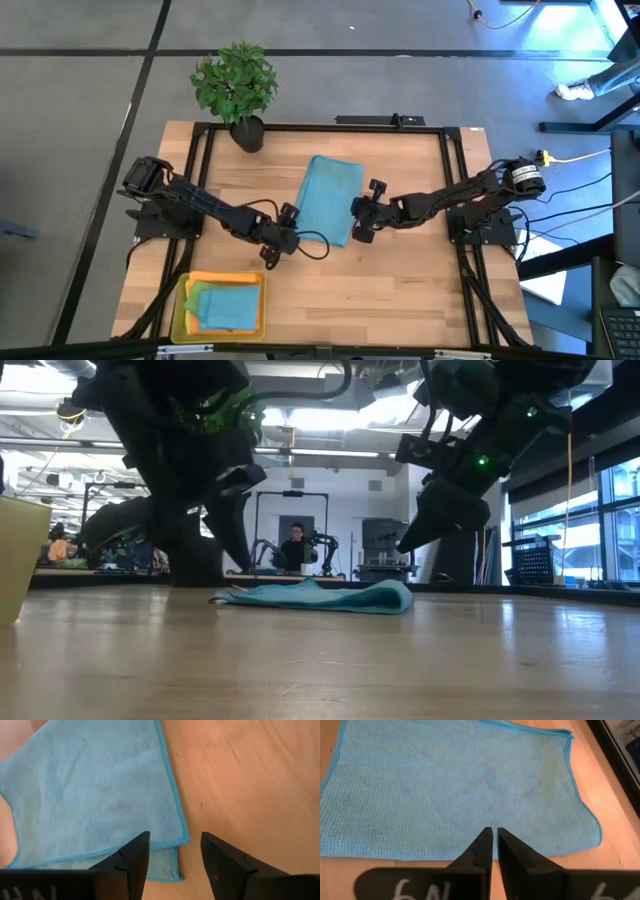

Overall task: Fold microfiber towels
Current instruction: Fold the blue microfiber cloth

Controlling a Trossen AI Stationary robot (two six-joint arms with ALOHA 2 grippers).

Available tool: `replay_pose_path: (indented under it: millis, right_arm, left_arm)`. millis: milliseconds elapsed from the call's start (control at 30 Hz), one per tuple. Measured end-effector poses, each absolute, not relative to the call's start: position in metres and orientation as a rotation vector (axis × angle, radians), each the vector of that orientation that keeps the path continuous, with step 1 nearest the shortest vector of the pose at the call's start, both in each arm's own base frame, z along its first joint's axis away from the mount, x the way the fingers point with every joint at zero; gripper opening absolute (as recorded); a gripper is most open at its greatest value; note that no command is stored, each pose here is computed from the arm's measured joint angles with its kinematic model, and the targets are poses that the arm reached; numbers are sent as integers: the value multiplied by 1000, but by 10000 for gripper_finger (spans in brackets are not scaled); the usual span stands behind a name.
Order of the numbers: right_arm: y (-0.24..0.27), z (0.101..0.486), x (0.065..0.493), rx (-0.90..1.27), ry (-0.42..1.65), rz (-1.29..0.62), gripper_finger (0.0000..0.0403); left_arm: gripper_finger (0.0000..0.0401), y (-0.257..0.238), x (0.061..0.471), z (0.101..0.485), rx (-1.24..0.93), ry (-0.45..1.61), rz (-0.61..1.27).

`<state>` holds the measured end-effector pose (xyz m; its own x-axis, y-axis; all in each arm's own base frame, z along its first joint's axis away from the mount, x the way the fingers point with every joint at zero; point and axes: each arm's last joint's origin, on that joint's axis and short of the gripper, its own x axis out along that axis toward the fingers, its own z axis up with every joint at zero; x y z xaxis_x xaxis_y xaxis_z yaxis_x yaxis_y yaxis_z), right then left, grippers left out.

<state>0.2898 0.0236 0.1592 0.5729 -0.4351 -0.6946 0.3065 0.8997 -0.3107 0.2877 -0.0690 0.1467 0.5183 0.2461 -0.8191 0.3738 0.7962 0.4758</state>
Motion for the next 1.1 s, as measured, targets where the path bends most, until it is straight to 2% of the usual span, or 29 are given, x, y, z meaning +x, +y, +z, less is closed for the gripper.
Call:
replay_pose_path:
  millis: [767,933,1100]
  right_arm:
    - [24,160,291,-152,841,-439,29]
    - [24,160,291,-137,838,-446,29]
    - [24,160,291,-137,838,-446,29]
  left_arm:
    - [167,-62,297,128,725,1082,-112]
    - [146,-62,296,128,738,1083,-124]
    - [103,-62,296,127,745,1087,-138]
